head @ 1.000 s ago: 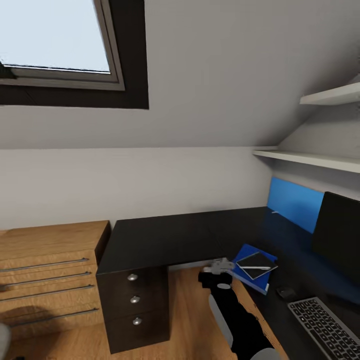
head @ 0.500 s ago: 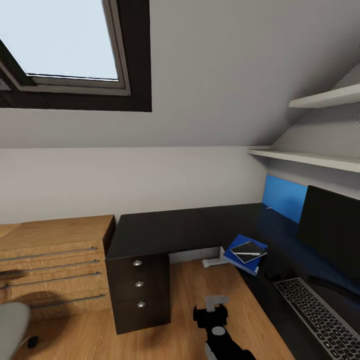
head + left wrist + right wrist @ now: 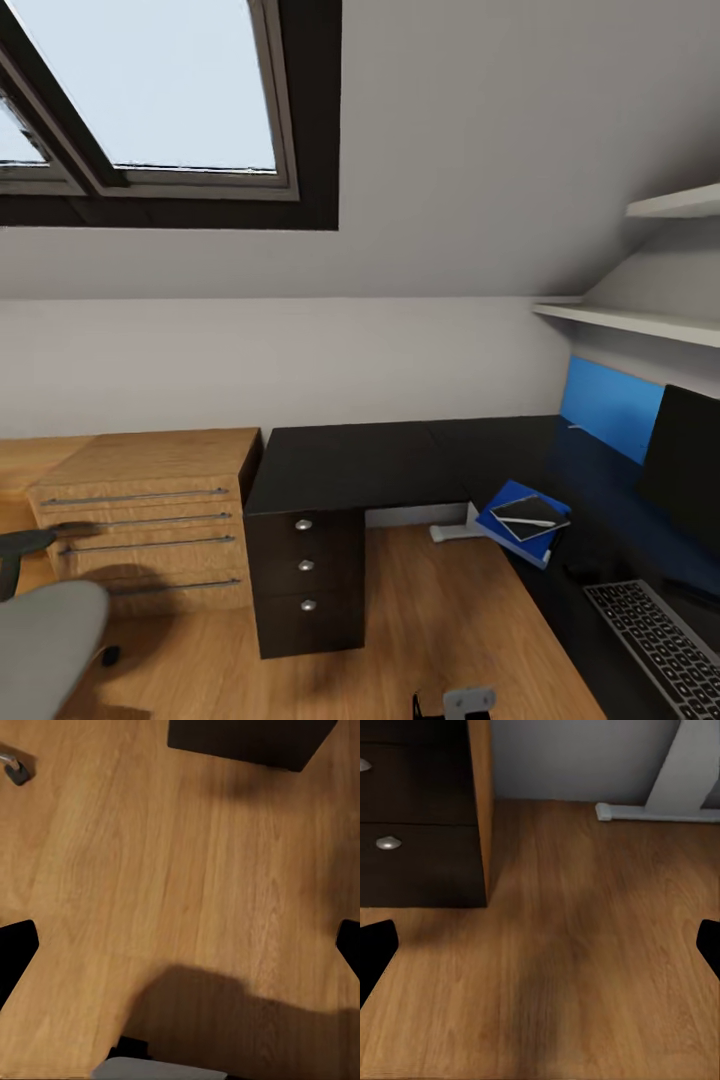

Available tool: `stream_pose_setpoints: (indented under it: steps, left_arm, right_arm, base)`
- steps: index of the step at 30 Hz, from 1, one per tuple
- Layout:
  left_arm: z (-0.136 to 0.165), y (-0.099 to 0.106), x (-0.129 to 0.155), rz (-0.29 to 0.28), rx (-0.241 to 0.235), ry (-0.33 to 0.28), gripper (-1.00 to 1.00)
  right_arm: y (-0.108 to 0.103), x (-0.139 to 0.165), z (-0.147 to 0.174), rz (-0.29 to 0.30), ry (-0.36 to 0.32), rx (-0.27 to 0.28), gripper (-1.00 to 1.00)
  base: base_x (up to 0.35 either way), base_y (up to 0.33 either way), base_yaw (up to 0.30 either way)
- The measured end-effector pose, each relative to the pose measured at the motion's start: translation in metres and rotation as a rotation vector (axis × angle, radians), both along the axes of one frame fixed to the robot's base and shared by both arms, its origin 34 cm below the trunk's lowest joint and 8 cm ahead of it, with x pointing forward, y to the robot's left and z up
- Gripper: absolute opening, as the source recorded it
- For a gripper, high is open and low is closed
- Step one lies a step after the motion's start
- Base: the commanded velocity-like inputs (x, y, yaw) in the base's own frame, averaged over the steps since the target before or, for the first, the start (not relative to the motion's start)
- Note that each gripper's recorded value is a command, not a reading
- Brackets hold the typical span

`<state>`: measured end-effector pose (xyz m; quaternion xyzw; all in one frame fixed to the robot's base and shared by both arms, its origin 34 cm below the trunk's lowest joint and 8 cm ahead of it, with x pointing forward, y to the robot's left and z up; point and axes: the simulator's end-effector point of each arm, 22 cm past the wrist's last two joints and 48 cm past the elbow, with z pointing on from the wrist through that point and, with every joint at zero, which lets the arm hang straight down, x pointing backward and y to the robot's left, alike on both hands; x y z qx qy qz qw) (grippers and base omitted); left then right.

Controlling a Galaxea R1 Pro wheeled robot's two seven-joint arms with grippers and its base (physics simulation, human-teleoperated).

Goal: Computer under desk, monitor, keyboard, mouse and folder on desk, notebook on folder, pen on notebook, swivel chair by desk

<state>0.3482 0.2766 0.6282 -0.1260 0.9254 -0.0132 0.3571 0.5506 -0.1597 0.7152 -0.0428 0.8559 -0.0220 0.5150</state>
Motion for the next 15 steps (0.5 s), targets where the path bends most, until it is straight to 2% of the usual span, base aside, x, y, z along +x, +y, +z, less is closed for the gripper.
stream_pose_setpoints:
  steps: [8, 15]
  left_arm:
    - [-0.006, -0.003, 0.010, -0.010, -0.021, 0.047, 1.00]
    - [-0.001, -0.001, 0.011, -0.013, -0.023, 0.059, 1.00]
  right_arm:
    - [-0.005, -0.010, 0.007, 0.000, -0.012, 0.000, 1.00]
    - [-0.021, -0.010, 0.018, -0.015, -0.039, -0.011, 1.00]
  base:
    - [0.000, 0.000, 0.283]
    - [0.000, 0.000, 0.284]
